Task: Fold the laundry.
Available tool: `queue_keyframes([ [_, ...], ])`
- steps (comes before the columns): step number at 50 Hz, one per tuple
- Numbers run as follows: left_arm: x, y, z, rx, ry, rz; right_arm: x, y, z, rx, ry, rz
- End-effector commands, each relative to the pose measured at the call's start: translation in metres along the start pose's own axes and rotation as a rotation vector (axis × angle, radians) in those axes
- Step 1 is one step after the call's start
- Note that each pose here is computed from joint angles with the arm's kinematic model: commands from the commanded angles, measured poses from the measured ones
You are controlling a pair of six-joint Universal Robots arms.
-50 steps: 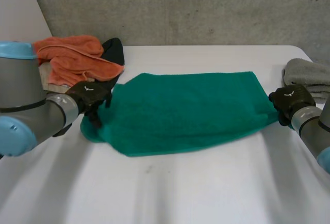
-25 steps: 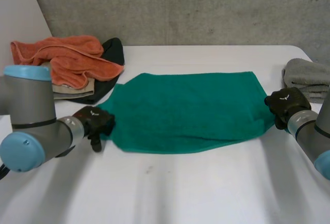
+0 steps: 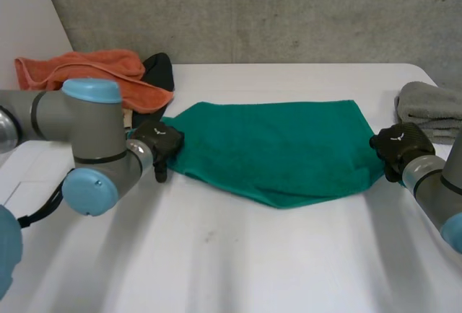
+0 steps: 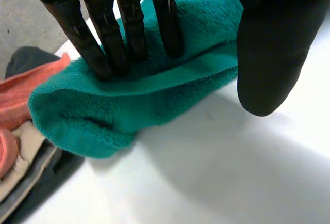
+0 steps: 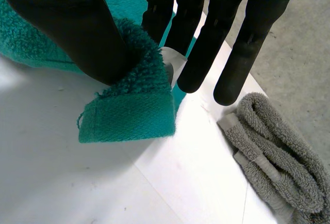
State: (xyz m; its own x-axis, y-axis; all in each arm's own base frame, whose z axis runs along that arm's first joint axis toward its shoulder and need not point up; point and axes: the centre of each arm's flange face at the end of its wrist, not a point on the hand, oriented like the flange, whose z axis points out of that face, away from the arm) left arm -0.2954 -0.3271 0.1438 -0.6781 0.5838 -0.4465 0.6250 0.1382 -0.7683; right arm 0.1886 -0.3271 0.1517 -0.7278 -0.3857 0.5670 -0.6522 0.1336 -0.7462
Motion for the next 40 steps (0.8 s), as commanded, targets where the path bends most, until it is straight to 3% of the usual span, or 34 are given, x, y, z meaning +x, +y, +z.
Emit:
queue_keyframes([
  [1,0.004,-0.007,0.013,0.027,-0.019,0.053,-0.002,0.001,0.000,0.000,-0.007,-0.004],
  [20,-0.004,-0.011,0.033,0.066,-0.079,0.120,0.003,0.001,0.002,0.001,0.001,-0.001],
  [28,-0.016,-0.038,-0.021,0.100,-0.058,0.100,0.026,-0.013,-0.006,0.004,0.033,-0.002],
  [35,-0.038,-0.028,-0.082,0.042,-0.044,0.014,0.030,-0.013,-0.048,-0.192,-0.151,-0.188],
  [40,-0.038,0.015,-0.117,-0.201,0.098,-0.019,0.031,0.004,-0.094,-0.429,-0.422,-0.409],
])
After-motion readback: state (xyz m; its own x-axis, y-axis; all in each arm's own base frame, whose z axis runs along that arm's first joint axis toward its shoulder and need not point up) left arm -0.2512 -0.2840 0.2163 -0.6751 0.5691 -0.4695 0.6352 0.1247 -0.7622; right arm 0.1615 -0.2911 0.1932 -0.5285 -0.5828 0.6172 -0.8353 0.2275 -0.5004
